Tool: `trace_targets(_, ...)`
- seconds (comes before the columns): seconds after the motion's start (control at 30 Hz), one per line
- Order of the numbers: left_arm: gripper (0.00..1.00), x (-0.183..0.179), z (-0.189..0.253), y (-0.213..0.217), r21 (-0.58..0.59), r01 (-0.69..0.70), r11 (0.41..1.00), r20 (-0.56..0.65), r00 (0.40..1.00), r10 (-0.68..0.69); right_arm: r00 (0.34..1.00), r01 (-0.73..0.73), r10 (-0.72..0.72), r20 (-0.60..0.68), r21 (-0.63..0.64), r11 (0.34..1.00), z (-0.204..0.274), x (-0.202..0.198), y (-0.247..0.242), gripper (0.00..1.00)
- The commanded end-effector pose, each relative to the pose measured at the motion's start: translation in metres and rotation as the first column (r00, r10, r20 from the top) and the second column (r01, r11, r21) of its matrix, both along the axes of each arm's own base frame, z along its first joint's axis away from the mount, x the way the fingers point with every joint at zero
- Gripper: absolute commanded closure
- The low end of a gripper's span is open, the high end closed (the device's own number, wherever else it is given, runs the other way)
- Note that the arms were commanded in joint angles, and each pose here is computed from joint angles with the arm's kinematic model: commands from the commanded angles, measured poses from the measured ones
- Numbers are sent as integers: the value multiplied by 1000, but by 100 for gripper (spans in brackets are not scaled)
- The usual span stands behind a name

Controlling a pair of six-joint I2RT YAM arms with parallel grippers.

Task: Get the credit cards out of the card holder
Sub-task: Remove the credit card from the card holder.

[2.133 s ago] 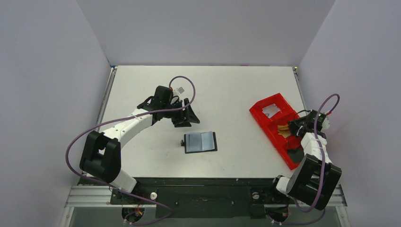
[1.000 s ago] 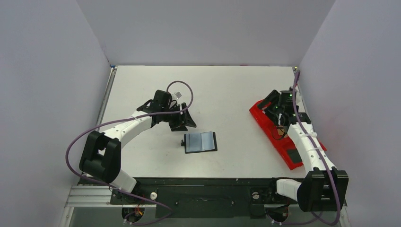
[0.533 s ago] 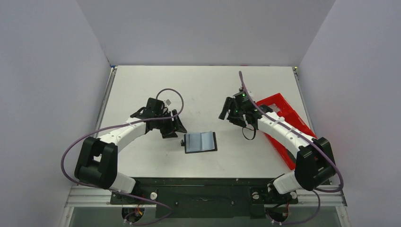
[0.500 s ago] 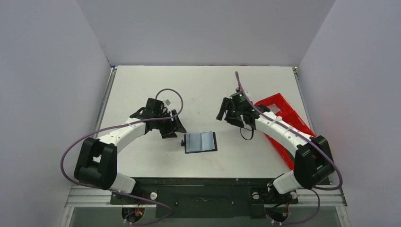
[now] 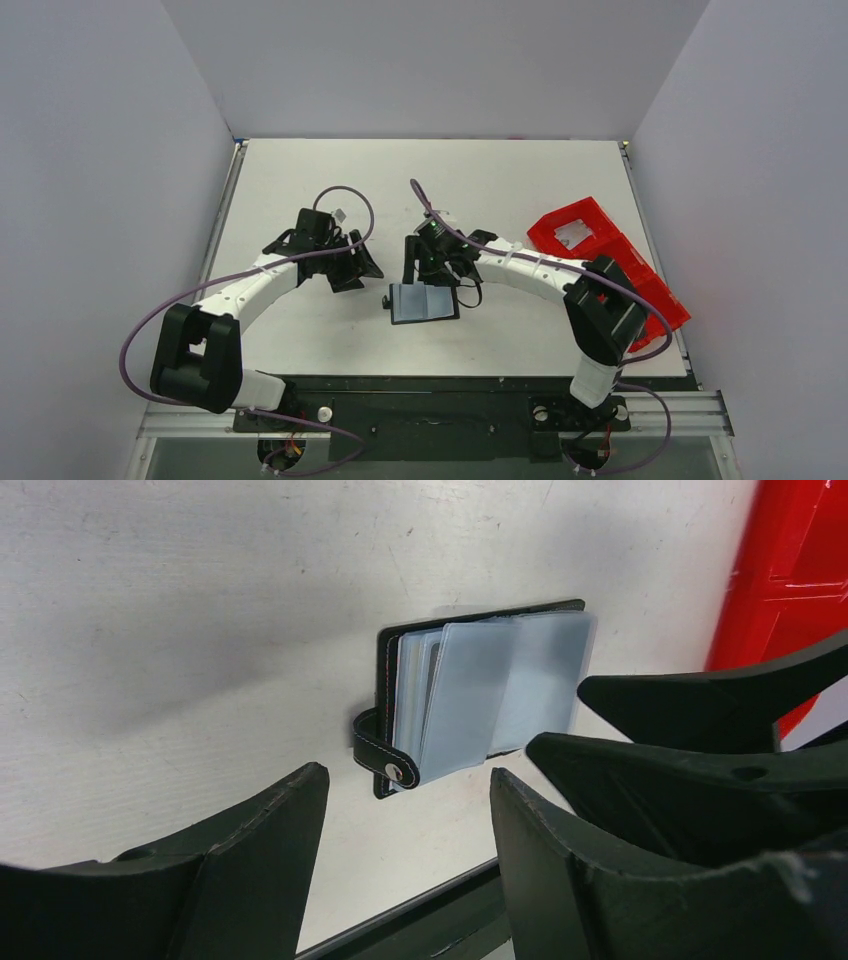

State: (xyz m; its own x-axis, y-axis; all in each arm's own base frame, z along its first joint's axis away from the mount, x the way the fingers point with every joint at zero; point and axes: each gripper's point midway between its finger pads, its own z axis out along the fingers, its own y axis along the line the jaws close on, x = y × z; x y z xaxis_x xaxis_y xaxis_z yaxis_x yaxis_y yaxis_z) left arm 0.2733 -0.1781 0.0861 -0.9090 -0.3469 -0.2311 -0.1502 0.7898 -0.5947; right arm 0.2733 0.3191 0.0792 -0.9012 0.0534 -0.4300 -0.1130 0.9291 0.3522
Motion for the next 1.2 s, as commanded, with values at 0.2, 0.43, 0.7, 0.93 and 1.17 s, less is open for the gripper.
trace_targets(0.2,42,4,9,4,-10,-22,1000,28,999,22,1000,-27,27,3,-14,1000,-11,-1,29,32)
trace_targets(0.43,42,4,9,3,-14,-21,1000,24,999,22,999,-30,29,-24,-51,998,-27,-5,29,41)
trace_targets(0.7,42,3,7,3,-13,-16,1000,17,1000,16,1000,-23,22,-15,-86,996,-36,-3,26,44)
trace_targets(0.93,42,3,6,3,-15,-16,1000,14,1000,16,999,-32,30,-21,-104,994,-44,-5,28,44)
trace_targets(1.17,42,2,4,3,-15,-17,1000,8,1000,17,999,-30,25,-36,-144,989,-57,-9,20,50)
